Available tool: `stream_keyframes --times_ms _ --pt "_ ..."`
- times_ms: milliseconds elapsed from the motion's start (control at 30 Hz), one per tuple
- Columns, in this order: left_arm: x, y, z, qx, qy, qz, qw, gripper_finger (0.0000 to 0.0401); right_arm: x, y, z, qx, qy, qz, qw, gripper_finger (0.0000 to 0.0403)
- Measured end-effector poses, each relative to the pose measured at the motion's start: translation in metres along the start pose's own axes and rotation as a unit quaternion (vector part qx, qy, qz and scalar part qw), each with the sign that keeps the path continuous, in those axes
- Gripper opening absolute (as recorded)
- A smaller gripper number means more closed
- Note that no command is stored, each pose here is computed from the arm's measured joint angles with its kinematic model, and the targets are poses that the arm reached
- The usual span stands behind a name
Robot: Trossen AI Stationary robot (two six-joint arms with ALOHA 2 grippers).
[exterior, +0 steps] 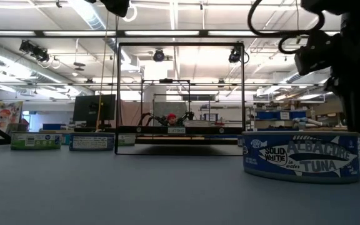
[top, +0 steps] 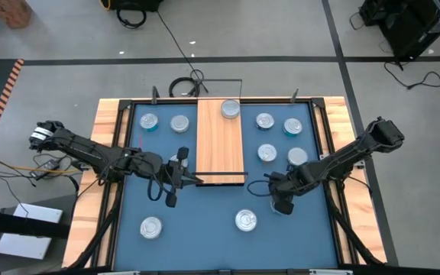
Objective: Stack canned seafood by type on shelf
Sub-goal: Put the yellow-blue tuna can on the shelf
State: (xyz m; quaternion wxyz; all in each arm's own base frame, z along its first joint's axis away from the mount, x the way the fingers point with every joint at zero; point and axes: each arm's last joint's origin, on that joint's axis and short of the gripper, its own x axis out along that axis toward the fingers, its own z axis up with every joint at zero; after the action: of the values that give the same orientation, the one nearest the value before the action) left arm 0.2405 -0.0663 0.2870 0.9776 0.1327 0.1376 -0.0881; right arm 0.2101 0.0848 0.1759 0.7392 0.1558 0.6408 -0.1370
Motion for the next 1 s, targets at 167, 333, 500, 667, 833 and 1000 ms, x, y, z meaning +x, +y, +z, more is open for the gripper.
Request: stream_keyframes --times_ms 167,333,500,667,833,1000 --pt "0.0 0.0 -0.002 -0.001 0.011 -0.003 1.0 0.0003 0.002 -0.007 0.008 -0.024 0.014 0.014 1.0 0.0084" --pt "0.0 -0.001 -0.002 -0.001 0.01 -0.005 1.0 0.0003 0.002 -0.011 0.013 -0.052 0.018 0.027 0.998 0.0053" --pt "0.0 -0.001 -0.002 -0.001 0.007 -0.019 1.0 0.0003 0.002 -0.012 0.015 -0.085 0.022 0.041 0.995 0.0059" --pt "0.0 -0.001 -0.002 -0.002 0.007 -0.02 1.0 0.0003 0.002 -0.012 0.015 -0.102 0.023 0.045 0.993 0.0107" --pt "0.0 -0.001 -0.002 -0.002 0.007 -0.02 1.0 0.0003 0.002 -0.012 0.015 -0.115 0.028 0.053 0.992 0.0138" --pt "0.0 -0.002 -0.002 -0.002 0.007 -0.02 1.0 0.0003 0.002 -0.012 0.015 -0.127 0.025 0.055 0.99 0.0122"
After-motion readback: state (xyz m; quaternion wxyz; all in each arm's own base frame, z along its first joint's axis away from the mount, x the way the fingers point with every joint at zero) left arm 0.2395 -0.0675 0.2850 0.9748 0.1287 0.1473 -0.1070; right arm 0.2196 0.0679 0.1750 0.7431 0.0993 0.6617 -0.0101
